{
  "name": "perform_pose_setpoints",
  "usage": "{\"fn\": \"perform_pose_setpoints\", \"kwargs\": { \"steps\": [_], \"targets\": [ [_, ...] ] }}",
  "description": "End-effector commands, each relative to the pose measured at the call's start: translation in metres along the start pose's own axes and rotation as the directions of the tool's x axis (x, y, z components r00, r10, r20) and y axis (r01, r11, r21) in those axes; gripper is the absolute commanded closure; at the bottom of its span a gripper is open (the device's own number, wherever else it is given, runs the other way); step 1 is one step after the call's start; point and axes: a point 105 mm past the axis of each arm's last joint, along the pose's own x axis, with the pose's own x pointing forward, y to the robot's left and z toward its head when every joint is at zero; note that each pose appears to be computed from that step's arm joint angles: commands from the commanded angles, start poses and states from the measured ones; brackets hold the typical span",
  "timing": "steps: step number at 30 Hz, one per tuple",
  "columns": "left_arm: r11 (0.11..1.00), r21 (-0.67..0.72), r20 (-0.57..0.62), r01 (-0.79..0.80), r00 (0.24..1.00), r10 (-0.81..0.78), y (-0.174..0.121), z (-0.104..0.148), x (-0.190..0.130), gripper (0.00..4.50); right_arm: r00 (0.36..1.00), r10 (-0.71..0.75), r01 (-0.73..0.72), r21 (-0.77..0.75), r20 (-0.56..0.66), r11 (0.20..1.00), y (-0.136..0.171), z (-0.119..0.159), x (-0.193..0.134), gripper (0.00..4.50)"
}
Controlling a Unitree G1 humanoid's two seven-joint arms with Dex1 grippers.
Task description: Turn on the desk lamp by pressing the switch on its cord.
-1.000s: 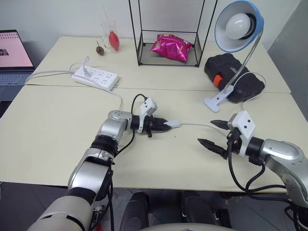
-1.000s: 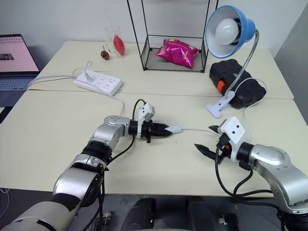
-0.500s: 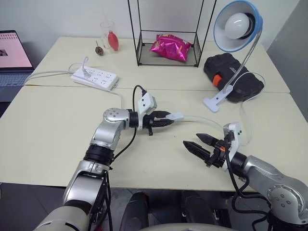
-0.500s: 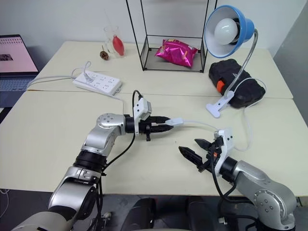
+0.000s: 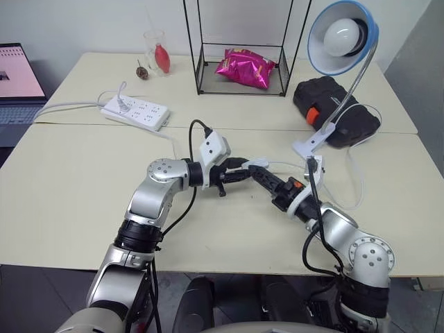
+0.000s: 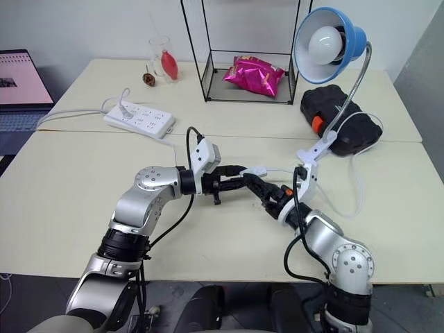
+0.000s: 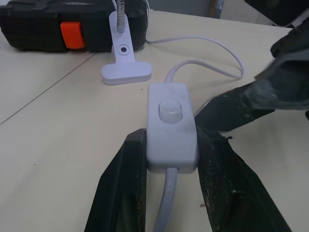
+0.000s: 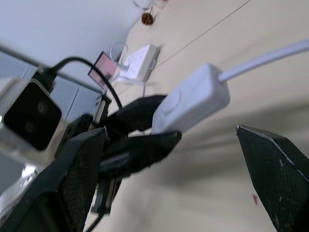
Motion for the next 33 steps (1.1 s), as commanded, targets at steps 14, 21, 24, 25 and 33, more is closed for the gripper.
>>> {"fn": "perform_pose_setpoints", "kwargs": {
  "steps": [14,21,24,25,33],
  "targets": [
    [1.000,0.015,0.037,0.002,0.999,-0.003,-0.0039,0.0150,0.0017,3.39,0.994,0.038,-0.052,0.142,0.100,0.988,0.0089,0.0179,0.0087,0.00],
    [1.000,-0.023,0.047,-0.003,0.999,0.004,-0.0031,0.0176,0.0021,3.39,0.995,0.055,-0.072,0.206,0.085,0.976,0.0120,0.0124,0.0101,0.00],
    [0.999,-0.034,0.047,-0.002,0.999,0.004,-0.0033,0.0181,0.0019,3.39,0.995,0.055,-0.072,0.213,0.082,0.975,0.0122,0.0115,0.0111,0.00],
    [0.999,-0.038,0.047,-0.003,0.999,0.005,-0.0030,0.0182,0.0017,3.39,0.995,0.056,-0.072,0.213,0.081,0.974,0.0124,0.0113,0.0113,0.00],
    [0.999,-0.038,0.046,-0.004,0.999,0.006,-0.0035,0.0195,0.0018,3.39,0.996,0.052,-0.067,0.225,0.074,0.972,0.0112,0.0095,0.0116,0.00]
  ]
}}
